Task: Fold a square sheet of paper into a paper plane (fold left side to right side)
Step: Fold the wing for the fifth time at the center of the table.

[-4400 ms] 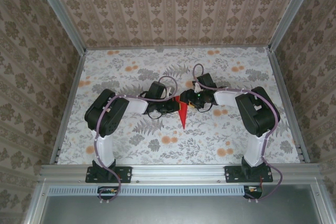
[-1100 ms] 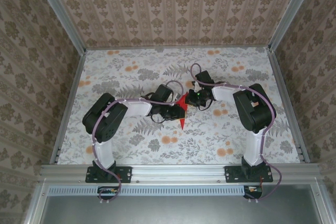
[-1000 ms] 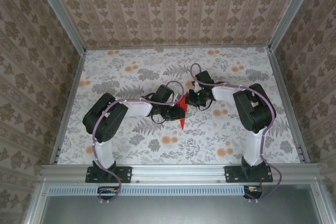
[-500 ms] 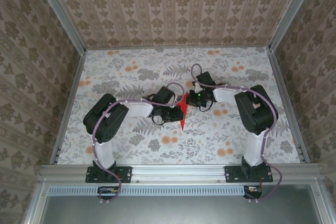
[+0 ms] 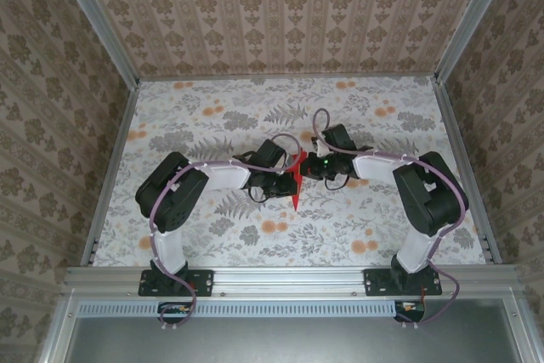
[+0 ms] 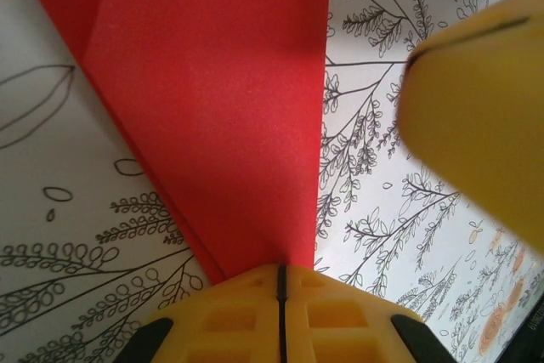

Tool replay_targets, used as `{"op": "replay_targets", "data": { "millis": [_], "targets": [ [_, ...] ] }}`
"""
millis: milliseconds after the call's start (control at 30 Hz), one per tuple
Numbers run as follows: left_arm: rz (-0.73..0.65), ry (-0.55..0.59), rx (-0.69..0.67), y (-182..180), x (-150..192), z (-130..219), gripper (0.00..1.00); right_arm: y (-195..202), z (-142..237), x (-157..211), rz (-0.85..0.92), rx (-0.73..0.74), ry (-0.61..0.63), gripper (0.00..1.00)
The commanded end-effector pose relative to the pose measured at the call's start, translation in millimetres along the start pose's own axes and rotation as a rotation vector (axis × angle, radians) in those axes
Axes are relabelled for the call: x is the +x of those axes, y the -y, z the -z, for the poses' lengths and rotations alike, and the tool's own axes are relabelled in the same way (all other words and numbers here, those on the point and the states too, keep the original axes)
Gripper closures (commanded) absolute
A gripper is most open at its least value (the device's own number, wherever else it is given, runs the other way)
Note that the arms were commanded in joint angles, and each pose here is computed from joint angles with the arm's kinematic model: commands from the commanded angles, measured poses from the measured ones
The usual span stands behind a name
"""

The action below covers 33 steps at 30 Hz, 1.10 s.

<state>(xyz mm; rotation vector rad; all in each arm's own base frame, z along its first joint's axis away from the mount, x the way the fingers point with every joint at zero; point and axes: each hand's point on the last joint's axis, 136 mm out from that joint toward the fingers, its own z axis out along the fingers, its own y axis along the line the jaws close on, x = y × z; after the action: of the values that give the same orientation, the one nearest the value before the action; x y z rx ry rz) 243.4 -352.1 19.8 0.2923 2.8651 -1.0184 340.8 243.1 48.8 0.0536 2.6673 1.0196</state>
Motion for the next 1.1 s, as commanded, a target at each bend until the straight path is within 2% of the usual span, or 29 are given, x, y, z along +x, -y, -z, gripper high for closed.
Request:
{"op": "replay_targets", "data": {
  "millis": [0, 700, 1067],
  "targets": [
    [0.048, -0.098, -0.139, -39, 29, -12, 0.92, -2, -11, -2, -0.005, -0.024, -0.015, 0.95],
    [0.054, -0.111, -0.151, -41, 33, -12, 0.94, 39, -33, -23, 0.042, 0.155, -0.048, 0.95],
    [0.062, -0.122, -0.156, -44, 36, -13, 0.95, 48, -30, -38, 0.039, 0.168, -0.027, 0.95]
  ]
}}
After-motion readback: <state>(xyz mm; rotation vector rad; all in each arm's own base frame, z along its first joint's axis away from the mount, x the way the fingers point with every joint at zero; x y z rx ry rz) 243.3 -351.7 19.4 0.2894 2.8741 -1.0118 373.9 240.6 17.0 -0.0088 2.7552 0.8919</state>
